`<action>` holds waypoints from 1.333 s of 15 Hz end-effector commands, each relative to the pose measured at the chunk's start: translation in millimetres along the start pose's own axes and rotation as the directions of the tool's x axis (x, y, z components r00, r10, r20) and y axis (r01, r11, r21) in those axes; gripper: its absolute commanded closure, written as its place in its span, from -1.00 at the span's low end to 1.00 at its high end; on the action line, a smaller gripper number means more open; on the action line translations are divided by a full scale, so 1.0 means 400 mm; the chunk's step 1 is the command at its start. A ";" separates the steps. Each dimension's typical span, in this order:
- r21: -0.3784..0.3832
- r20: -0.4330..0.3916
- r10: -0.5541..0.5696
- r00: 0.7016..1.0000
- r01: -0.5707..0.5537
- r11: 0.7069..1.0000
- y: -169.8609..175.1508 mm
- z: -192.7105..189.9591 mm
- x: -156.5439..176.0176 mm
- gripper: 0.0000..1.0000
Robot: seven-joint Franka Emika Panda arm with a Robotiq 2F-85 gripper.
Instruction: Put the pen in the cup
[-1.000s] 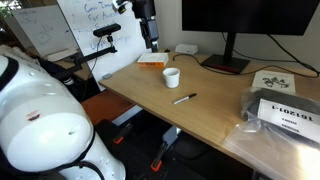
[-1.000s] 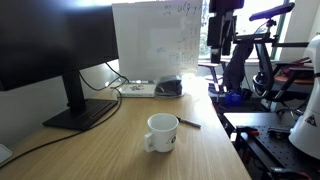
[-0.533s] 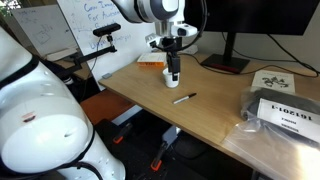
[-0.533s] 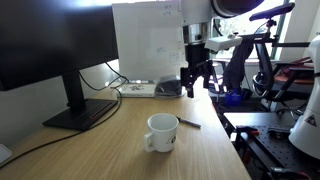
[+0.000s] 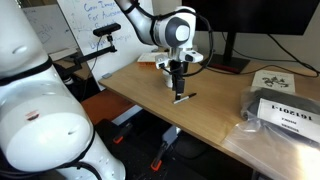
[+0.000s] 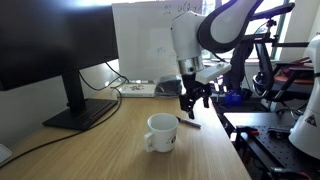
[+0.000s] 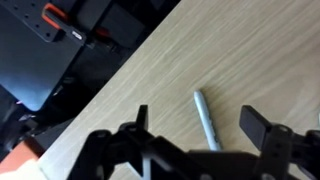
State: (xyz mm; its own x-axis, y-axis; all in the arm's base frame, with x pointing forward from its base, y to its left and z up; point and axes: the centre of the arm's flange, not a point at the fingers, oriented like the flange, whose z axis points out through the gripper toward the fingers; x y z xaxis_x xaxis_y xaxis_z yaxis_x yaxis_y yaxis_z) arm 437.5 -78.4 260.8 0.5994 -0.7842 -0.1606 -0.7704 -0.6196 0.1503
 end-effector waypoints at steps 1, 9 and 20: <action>0.009 0.026 0.027 0.999 -0.028 1.000 -0.023 0.030 0.022 -0.85; -0.014 0.082 -0.020 0.996 0.022 1.000 -0.029 0.111 0.059 0.48; 0.054 0.100 0.013 0.995 -0.018 0.998 -0.046 -0.011 0.037 0.94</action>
State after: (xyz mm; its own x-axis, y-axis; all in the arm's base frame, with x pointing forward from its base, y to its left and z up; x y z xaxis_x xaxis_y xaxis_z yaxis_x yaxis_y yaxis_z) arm 464.2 -74.4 228.8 0.6183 -0.7497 -0.2360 -0.7463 -0.6542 0.1230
